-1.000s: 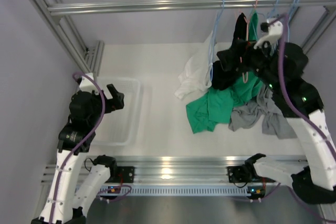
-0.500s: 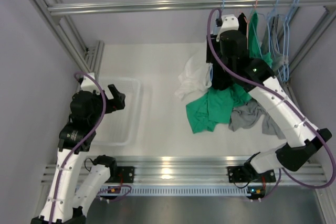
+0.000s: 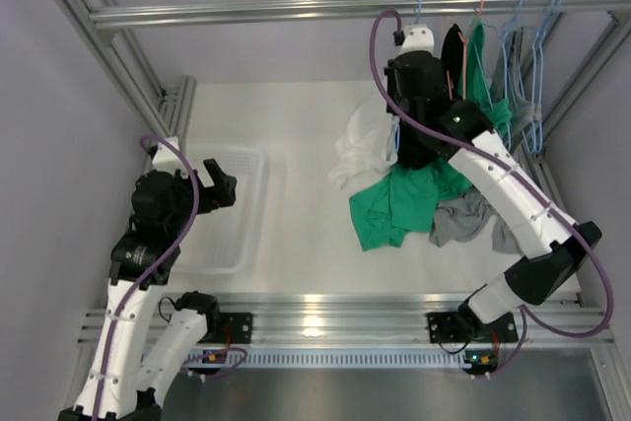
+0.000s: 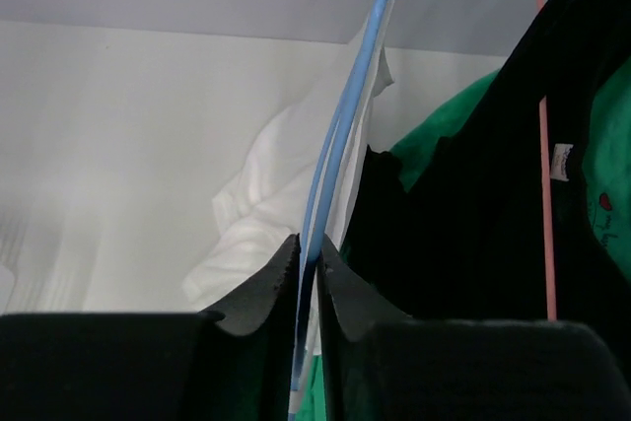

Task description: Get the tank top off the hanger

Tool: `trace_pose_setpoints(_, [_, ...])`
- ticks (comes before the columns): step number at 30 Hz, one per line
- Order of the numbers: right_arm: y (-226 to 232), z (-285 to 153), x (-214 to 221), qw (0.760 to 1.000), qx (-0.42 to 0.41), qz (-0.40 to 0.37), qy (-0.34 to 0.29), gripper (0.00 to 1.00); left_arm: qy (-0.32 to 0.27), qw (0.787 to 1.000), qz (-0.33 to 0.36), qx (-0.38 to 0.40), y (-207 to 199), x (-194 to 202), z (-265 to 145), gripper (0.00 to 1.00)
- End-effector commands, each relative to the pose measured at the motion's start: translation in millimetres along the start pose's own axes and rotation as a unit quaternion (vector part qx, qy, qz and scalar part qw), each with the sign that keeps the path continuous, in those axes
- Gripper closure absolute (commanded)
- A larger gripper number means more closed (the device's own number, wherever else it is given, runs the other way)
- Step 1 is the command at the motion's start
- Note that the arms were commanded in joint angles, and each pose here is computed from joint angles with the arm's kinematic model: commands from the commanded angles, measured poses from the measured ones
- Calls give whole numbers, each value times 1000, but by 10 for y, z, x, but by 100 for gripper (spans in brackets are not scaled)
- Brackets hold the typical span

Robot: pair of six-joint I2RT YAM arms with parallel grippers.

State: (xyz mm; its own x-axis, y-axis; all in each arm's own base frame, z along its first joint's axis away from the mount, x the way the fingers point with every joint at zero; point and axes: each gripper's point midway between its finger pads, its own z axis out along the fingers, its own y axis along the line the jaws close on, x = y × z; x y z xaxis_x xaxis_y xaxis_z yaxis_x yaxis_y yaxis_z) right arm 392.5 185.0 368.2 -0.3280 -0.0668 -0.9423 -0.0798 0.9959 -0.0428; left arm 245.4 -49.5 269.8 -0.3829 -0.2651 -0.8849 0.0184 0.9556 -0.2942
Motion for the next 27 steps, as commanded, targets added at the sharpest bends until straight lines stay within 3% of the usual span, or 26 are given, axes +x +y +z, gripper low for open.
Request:
trace_pose_setpoints(1, [-41, -16, -156, 999, 19, 25, -29, 92, -27, 1000, 3, 14, -50, -119, 1, 1])
trace_pose_setpoints(4, [-73, -10, -179, 998, 27, 38, -35, 100, -28, 1000, 3, 13, -48, -122, -2, 1])
trace_pose_setpoints(8, [-177, -77, -281, 995, 45, 59, -66, 100, -28, 999, 3, 14, -50, -126, -2, 1])
trace_pose_setpoints(16, [-326, -504, -907, 977, 13, 98, -187, 100, -31, 999, 2, 15, -56, -132, -14, 1])
trace_pose_setpoints(27, [-282, -707, -1078, 963, -53, 87, -249, 100, -39, 999, 3, 18, -63, -157, -55, 1])
